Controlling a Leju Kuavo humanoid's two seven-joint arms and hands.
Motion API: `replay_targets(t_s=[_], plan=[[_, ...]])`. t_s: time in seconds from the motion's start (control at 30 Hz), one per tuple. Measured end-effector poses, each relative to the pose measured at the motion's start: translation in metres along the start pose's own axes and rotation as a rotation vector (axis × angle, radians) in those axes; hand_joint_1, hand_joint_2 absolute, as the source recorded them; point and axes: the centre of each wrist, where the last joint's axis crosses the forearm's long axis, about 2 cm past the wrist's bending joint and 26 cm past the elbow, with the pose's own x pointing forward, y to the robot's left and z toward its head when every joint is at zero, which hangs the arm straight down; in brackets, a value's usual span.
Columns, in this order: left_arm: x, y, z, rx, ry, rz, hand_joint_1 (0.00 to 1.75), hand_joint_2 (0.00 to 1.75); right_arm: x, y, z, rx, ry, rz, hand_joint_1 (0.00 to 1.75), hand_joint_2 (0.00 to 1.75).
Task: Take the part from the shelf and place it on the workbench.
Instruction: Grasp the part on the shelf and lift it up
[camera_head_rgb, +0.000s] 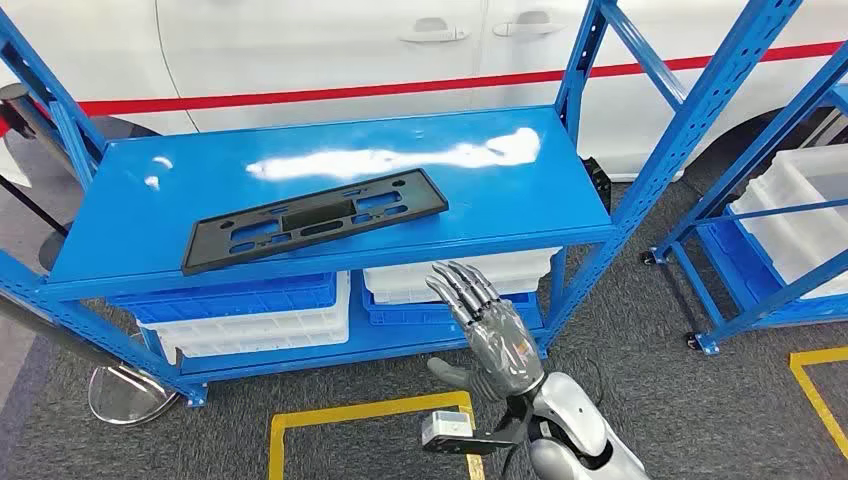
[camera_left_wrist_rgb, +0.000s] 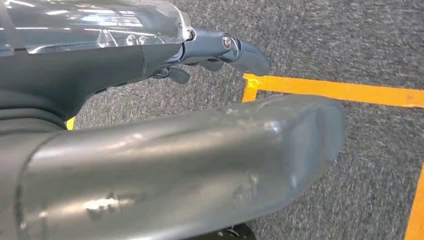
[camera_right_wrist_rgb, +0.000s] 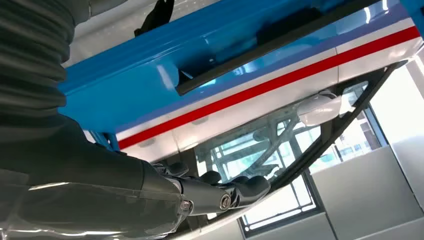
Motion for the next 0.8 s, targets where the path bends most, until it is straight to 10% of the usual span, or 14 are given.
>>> replay_targets(t_s=[0.8], plan=[[0.012,-0.016,0.001,-0.083,-0.028,-0.092,0.0,0.0,0.036,0.092,-0.057,0.085,-0.128,0.282,0.0,1.75]])
